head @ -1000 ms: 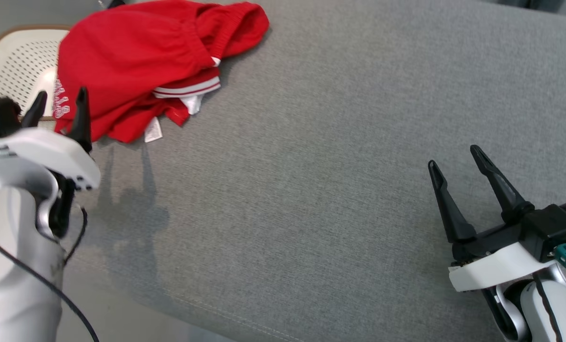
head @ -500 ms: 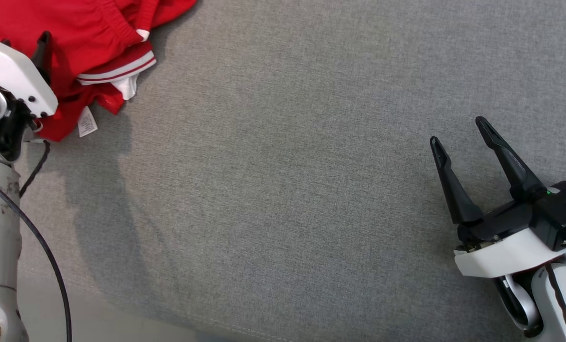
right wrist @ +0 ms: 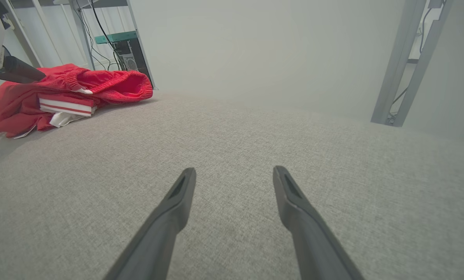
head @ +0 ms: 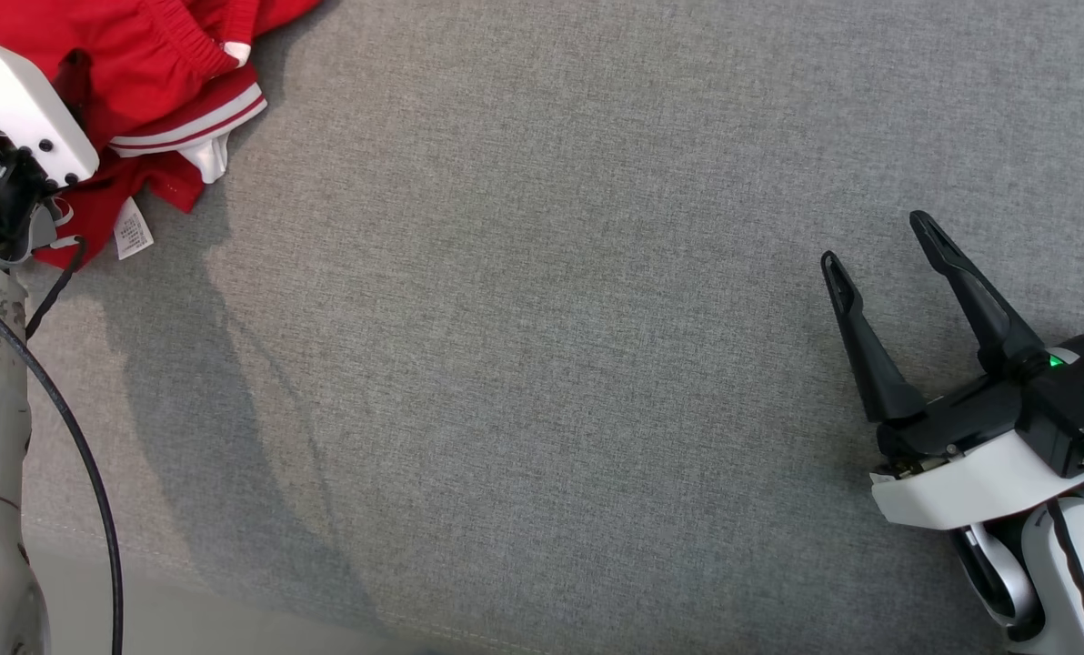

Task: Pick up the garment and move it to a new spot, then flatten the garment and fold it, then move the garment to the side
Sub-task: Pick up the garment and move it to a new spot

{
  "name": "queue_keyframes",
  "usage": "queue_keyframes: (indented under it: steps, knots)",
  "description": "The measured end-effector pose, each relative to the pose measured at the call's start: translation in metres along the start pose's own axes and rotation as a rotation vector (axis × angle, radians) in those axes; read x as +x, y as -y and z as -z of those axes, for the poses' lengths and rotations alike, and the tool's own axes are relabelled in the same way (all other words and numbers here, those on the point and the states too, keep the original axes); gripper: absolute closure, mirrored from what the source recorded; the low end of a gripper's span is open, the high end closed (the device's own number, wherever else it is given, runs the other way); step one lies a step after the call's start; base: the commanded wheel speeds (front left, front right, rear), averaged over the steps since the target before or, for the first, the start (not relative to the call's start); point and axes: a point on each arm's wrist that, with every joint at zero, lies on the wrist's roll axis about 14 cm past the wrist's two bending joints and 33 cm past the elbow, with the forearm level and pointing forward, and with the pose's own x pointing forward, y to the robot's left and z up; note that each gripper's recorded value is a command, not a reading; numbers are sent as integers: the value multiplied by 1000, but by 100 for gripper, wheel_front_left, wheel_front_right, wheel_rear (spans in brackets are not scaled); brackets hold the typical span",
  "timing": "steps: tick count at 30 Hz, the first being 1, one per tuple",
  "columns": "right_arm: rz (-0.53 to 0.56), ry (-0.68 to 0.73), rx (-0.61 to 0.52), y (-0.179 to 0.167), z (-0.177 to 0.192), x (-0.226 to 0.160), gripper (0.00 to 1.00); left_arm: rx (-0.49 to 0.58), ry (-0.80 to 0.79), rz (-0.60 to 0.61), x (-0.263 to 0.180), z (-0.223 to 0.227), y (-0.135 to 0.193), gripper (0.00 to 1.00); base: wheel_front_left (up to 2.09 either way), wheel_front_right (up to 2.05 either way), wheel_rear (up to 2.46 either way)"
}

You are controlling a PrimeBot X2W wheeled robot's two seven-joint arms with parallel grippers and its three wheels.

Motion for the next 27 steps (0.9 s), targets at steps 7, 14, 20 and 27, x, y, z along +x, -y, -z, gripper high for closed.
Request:
queue_keyframes:
  steps: [7,14,20,27]
  knots:
    - [5,-4,1,2,2,-1,0,-13,-32,-9,4,4,-1,100,0,0,0]
    - [3,0,0,1,1,1,0,-7,-37,-5,1,5,-4,100,0,0,0]
    - [-7,8,-5,-5,-6,1,0,-35,61,7,-9,-15,-5,100,0,0,0]
    - [-15,34,-18,-15,-21,-2,0,-74,206,34,-31,-42,-9,100,0,0,0]
